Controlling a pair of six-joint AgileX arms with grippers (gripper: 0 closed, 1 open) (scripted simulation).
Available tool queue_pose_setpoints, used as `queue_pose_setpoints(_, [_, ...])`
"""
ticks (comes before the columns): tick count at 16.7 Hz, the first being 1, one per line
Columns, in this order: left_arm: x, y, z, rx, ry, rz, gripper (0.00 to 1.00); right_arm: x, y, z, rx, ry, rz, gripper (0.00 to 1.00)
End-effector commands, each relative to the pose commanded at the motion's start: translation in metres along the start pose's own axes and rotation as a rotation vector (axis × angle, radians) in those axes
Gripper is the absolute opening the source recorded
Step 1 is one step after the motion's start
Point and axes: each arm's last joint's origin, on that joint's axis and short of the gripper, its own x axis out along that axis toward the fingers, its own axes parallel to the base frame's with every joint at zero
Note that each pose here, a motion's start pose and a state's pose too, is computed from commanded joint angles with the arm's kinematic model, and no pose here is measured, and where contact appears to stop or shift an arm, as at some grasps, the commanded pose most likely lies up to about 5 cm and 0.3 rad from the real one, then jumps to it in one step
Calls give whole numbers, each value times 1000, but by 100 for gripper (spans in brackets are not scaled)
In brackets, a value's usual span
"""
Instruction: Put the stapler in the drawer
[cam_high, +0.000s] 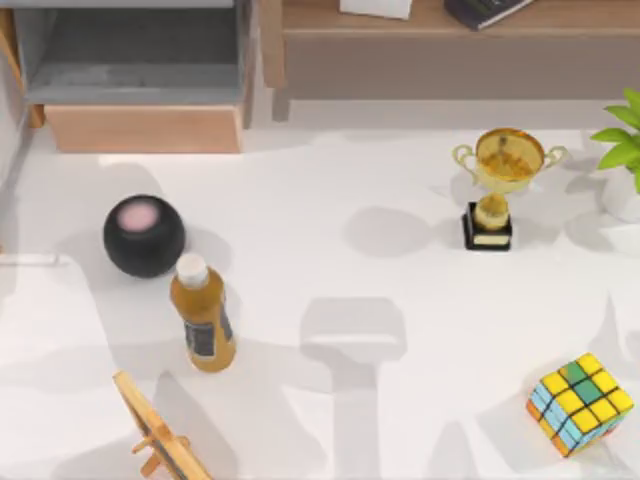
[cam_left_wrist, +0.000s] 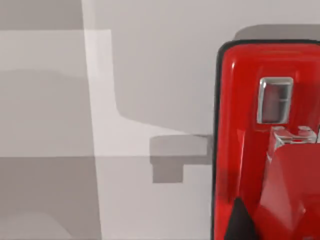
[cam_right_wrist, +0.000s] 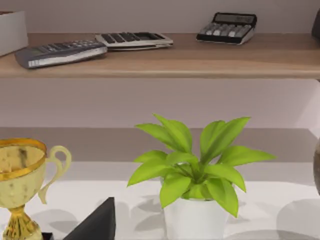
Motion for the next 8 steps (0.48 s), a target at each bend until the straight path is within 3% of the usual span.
queue_pose_setpoints(8, [0,0,0,0,0,0,98,0,0,0,0,0,0,100])
